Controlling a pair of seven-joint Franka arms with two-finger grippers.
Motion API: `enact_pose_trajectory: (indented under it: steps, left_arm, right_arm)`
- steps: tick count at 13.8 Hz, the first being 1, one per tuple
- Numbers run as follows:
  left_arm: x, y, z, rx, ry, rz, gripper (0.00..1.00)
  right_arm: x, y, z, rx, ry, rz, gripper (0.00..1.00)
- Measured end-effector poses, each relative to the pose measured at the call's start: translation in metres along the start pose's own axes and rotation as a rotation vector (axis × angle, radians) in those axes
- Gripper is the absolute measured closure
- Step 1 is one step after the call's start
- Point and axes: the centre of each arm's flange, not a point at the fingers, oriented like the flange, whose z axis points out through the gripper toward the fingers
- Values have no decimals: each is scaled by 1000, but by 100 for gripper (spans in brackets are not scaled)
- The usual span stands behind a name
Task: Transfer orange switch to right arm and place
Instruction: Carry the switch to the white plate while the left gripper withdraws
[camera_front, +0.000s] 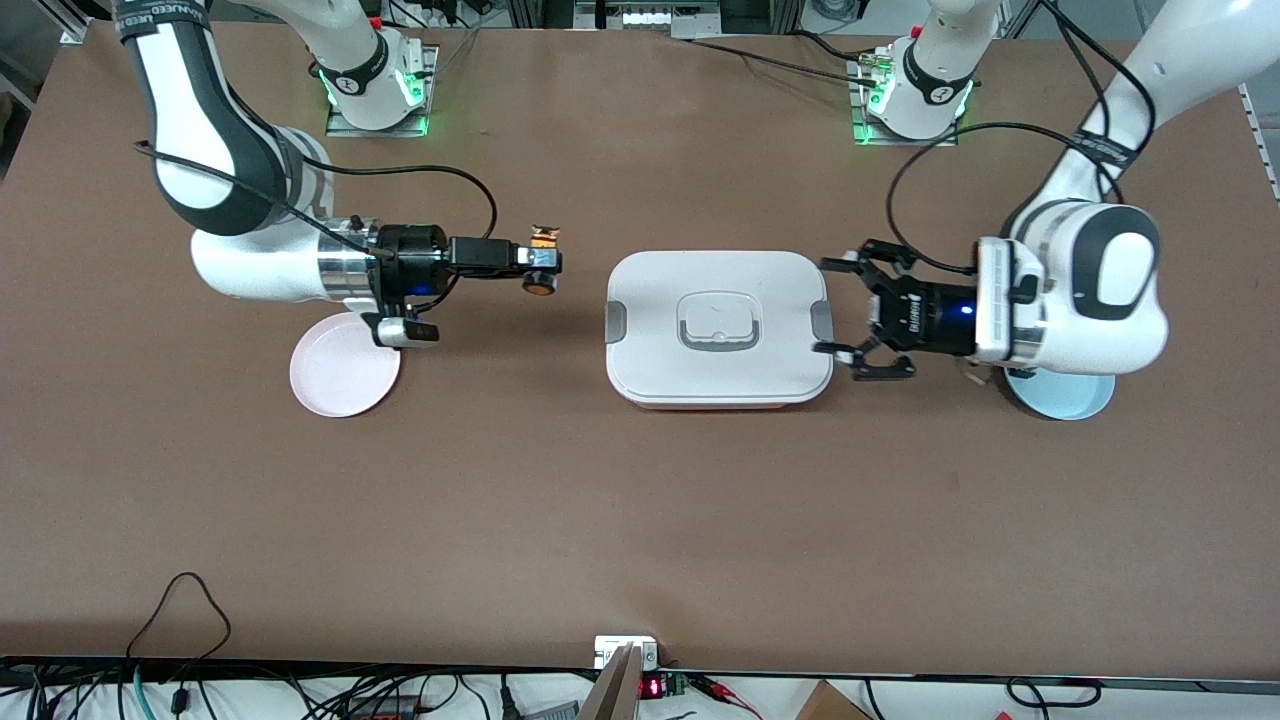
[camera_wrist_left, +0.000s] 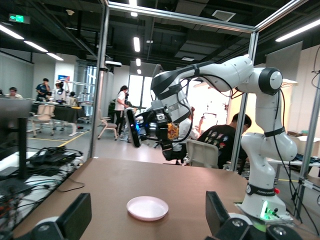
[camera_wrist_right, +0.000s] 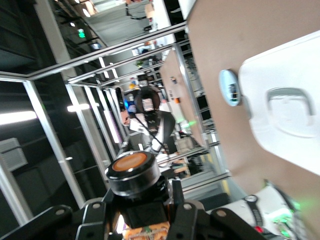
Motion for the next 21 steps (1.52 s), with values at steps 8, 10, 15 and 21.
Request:
enact_pose_trajectory:
  steps: [8, 10, 15, 21]
  left_arm:
    - [60, -7, -119, -61, -332, 98, 0]
    - [65, -6, -150, -38, -406, 93, 0]
    - [92, 0, -172, 63, -602, 95, 0]
    - [174, 33, -198, 302, -761, 97, 0]
  right_arm:
    - [-2, 24, -111, -469, -79, -113, 57]
    - [-6, 30, -126, -606, -121, -171, 57]
    - [-8, 51, -156, -886, -263, -349, 57]
    - [0, 59, -179, -1161, -410, -564, 57]
